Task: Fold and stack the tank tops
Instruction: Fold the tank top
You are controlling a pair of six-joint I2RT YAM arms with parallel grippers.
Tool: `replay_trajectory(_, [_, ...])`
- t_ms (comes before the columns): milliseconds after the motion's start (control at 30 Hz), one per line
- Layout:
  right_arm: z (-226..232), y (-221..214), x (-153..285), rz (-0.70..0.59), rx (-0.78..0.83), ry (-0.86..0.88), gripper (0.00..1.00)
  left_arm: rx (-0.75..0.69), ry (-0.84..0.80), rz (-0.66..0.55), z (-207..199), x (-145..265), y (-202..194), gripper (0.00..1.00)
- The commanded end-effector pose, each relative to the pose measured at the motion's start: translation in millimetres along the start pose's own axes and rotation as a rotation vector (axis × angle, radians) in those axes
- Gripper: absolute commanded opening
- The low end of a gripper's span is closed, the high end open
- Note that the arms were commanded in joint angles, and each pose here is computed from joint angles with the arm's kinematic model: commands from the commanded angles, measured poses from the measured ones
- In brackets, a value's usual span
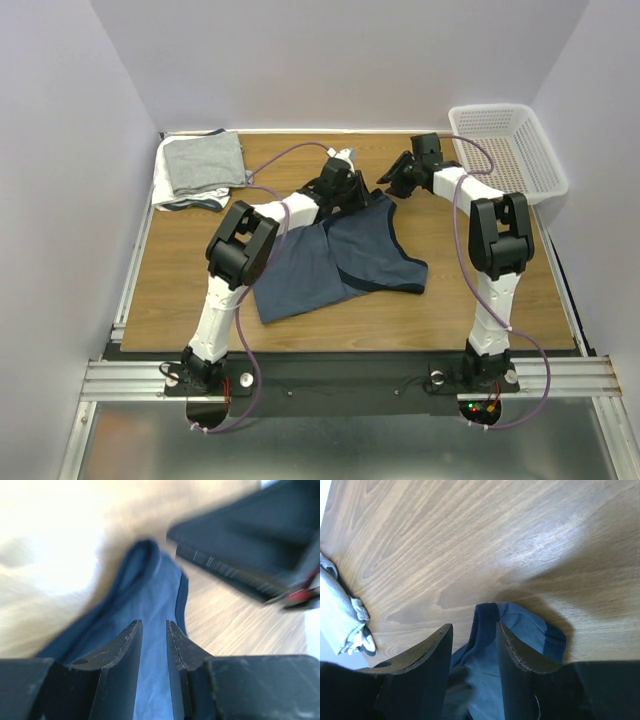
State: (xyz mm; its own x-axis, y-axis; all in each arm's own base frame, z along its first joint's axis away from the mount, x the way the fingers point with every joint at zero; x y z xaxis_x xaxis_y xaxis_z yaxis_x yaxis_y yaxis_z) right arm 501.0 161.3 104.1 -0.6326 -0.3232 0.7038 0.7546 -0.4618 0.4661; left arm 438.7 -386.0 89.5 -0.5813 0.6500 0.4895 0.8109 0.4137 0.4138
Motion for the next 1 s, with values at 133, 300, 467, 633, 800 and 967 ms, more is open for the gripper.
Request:
replay_trajectory(133, [9.3, 11.4, -12.2, -0.011, -0.068, 0.037, 0.46, 0.036, -0.072, -0.148, -29.7, 16.1, 61.2, 0.36])
replay_trajectory(300, [9.9, 8.2, -23.7, 0.015, -0.114, 0.045, 0.46, 0.058, -0.036, -0.159, -15.5, -1.1, 66.4, 0.35])
replay_trajectory(467, [4.3, 4.2, -26.8, 0.021, -0.111, 0.028, 0.45, 0.06, -0.019, -0.14, -6.4, -21.3, 65.9, 0.34])
replay_trajectory(633, [1.8, 1.4, -23.5, 0.019, -0.087, 0.019, 0.43, 0.067, -0.016, -0.131, -2.4, -29.3, 64.0, 0.34])
replay_trajectory(800, [-0.3, 0.9, -21.8, 0.015, -0.058, 0.012, 0.38, 0.068, -0.031, -0.114, -3.7, -33.7, 61.4, 0.34])
replay_trajectory(967, [-1.8, -3.6, -25.1, 0.031, -0.048, 0.016, 0.36, 0.066, -0.049, -0.095, -6.4, -34.6, 59.1, 0.34])
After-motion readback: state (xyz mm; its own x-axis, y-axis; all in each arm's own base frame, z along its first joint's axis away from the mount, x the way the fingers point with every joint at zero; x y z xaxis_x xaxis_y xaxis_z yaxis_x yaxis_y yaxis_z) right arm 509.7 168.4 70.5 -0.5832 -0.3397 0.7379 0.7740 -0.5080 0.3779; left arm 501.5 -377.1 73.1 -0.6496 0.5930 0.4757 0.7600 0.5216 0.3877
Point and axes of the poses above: each gripper's point midway between its finger pads, its own x axis back along the fingers, its own z axis along the line the jaws close on, y = z × x, the point moved 3 cm from there along x, back along the fingers, and after that the axes turned 15 degrees about x, right-handed, at the moved point
